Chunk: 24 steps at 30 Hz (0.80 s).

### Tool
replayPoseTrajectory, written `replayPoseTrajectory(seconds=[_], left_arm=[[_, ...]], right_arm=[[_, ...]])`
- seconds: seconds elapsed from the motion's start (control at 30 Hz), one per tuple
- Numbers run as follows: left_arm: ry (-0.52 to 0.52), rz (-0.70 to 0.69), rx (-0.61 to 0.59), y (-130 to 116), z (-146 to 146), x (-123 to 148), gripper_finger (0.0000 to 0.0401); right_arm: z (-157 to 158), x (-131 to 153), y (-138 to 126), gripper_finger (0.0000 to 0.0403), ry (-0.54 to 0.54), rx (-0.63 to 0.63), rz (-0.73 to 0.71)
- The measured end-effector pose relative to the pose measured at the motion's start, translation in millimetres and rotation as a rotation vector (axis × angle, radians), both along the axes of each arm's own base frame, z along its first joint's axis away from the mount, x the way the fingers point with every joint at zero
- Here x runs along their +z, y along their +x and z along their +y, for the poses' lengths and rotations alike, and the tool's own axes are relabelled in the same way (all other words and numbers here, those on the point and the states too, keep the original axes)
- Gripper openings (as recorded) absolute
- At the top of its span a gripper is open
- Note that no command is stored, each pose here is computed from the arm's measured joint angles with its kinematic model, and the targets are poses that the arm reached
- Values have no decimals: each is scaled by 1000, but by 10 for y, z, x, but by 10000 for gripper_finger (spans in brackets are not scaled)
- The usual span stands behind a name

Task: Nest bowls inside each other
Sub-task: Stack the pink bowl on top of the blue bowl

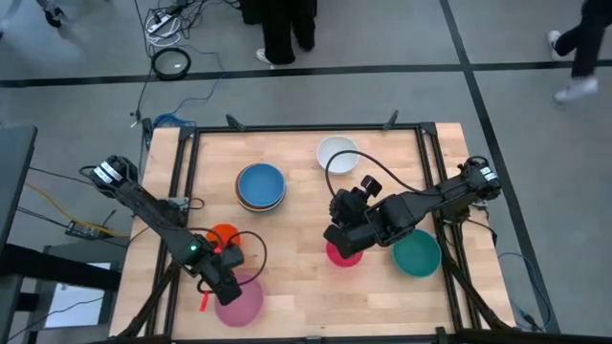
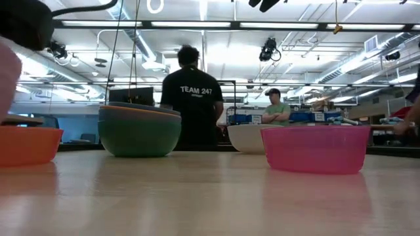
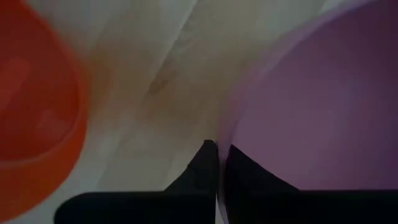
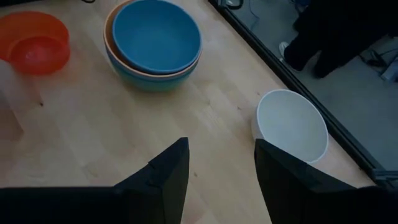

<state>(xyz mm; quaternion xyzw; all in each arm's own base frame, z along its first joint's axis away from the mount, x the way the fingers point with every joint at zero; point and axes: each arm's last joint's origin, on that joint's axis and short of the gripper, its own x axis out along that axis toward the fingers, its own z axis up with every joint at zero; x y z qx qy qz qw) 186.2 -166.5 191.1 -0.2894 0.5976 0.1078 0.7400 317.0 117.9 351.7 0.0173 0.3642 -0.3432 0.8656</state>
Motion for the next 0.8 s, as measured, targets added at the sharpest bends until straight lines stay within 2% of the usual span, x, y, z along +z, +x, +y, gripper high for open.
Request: replayPoseTrajectory(seconds=[0.17,0.3,0.53,0.67,0.8], left_arm=[[51,-94,-29,81,-15,131,10],[146,-192,-39,201,58,388,9],[516,-253,-51,420,440,878,8],[700,-202,-32,497,765,1159,8],[830,-113,-1,497,1091,1425,8]], right_arm=[[0,0,0,168,-2,0,0],[-6,1,2,168,-11,-4,-3],[-16,7,8,168,-30,-14,-16],[-18,9,10,168,-34,-16,-19],[-19,8,9,168,-35,-16,-19]])
